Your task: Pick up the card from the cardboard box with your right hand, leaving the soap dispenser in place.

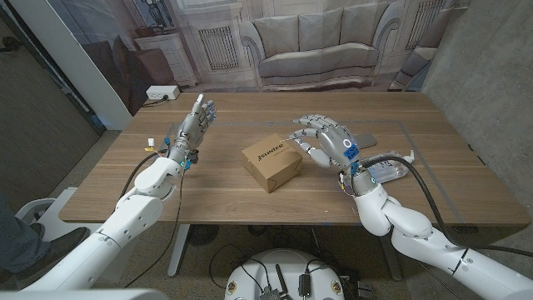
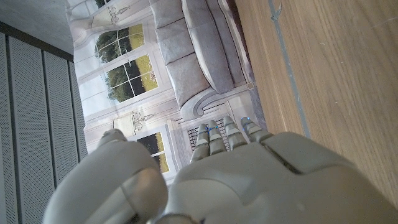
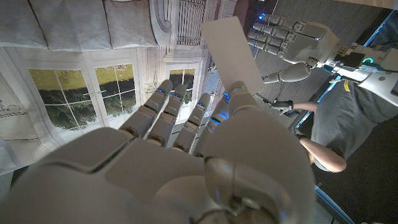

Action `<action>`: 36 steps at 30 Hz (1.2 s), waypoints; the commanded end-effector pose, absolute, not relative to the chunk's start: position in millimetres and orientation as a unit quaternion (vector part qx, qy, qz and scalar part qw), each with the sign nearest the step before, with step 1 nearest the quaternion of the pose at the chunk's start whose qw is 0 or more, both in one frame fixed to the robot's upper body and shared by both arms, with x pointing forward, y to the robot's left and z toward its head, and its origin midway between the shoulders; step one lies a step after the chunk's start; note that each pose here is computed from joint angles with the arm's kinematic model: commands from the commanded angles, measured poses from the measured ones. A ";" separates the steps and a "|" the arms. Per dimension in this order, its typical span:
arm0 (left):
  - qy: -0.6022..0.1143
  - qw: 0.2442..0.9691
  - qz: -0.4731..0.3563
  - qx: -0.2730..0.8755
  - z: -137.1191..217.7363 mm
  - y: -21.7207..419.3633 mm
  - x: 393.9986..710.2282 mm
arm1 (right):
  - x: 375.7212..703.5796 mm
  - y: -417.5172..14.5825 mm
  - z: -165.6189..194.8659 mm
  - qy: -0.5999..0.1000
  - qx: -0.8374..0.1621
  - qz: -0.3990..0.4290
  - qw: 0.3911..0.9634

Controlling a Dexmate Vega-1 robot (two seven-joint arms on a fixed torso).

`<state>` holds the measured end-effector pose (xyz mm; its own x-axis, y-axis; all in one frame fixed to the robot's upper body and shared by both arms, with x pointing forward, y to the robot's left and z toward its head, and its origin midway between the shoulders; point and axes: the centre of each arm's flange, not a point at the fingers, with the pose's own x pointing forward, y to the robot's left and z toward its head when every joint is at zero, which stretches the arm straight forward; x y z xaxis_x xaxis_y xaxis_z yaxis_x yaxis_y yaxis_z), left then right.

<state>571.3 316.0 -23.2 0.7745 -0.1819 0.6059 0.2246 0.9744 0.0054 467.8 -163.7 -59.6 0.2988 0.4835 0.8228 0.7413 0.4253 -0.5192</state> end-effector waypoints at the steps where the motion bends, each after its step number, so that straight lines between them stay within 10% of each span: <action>1: -0.315 0.942 -0.107 -0.037 -24.6 318.6 572.6 | 461.5 -163.6 -47.4 -0.578 -0.532 -0.094 0.612; 36: -0.304 0.945 -0.113 -0.045 -33.1 317.0 583.8 | 452.0 -159.4 -25.8 -0.526 -0.574 -0.062 0.625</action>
<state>582.5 316.5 -31.7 0.7856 -0.1873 0.5897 0.2419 0.9702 -0.0141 454.1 -161.3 -31.5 0.4006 0.5211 0.7537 0.7095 0.3441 -0.6150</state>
